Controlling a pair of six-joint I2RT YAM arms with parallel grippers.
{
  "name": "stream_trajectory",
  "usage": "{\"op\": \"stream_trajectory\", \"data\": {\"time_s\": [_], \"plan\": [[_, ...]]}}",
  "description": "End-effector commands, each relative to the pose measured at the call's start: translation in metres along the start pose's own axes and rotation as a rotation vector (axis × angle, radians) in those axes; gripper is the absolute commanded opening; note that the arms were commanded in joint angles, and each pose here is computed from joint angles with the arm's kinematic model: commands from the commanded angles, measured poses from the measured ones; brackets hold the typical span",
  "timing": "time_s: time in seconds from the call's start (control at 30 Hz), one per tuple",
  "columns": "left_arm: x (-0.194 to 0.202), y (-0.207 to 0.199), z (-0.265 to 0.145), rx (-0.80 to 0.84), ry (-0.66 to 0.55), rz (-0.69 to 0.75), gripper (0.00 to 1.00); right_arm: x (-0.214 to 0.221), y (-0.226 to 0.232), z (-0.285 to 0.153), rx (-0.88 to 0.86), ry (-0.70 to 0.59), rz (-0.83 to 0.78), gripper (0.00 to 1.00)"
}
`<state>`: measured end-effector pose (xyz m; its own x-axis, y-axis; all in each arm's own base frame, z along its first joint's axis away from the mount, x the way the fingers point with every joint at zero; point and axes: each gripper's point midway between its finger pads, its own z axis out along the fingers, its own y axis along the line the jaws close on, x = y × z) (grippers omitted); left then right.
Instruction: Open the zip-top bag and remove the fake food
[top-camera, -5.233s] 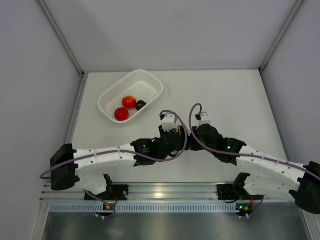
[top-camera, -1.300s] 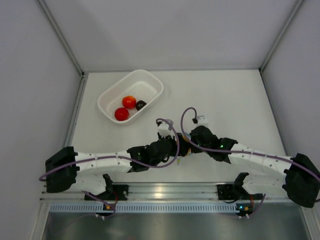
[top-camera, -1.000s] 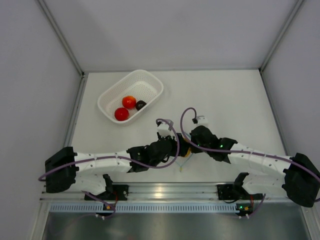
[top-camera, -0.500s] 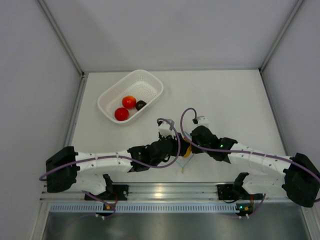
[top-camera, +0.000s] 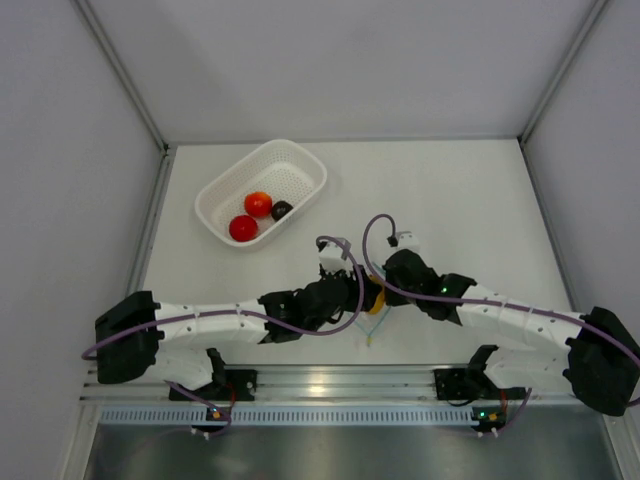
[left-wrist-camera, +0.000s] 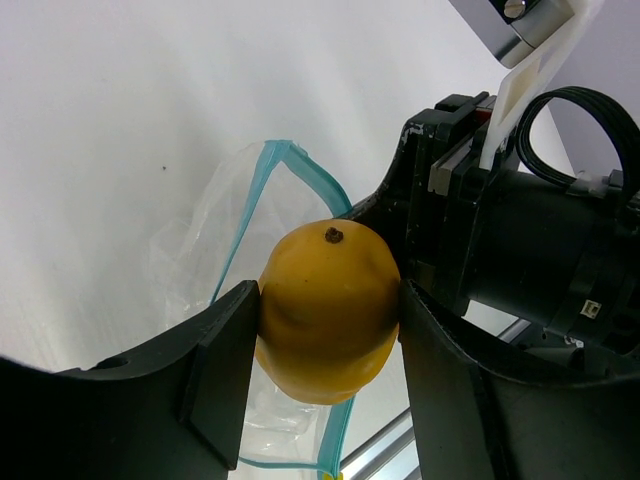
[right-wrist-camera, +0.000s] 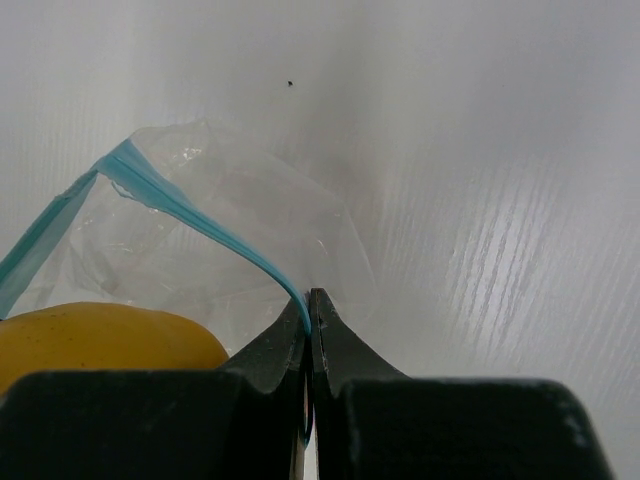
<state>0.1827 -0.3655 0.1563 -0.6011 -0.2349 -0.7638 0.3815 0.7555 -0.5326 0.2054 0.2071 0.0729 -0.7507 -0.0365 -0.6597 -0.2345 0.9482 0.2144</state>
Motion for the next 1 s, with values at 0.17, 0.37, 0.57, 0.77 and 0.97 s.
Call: {"op": "stream_trajectory", "data": {"time_s": [0.17,0.37,0.57,0.77,0.97], "plan": [[-0.029,-0.026,-0.013,0.088,-0.072,-0.088,0.00,-0.035,0.006,-0.005,-0.039,-0.097,0.056,0.00],[-0.037,-0.021,-0.019,0.061,-0.090,-0.096,0.00,-0.041,-0.001,-0.008,-0.014,-0.106,0.051,0.00],[-0.059,-0.010,-0.039,0.014,-0.136,-0.102,0.00,-0.051,-0.006,-0.014,-0.002,-0.122,0.052,0.00],[-0.082,0.017,-0.050,-0.095,-0.172,-0.097,0.00,-0.064,-0.010,-0.024,0.017,-0.144,0.043,0.00],[-0.127,0.067,-0.051,-0.218,-0.219,-0.113,0.00,-0.075,-0.017,-0.038,0.027,-0.173,0.049,0.00]]}}
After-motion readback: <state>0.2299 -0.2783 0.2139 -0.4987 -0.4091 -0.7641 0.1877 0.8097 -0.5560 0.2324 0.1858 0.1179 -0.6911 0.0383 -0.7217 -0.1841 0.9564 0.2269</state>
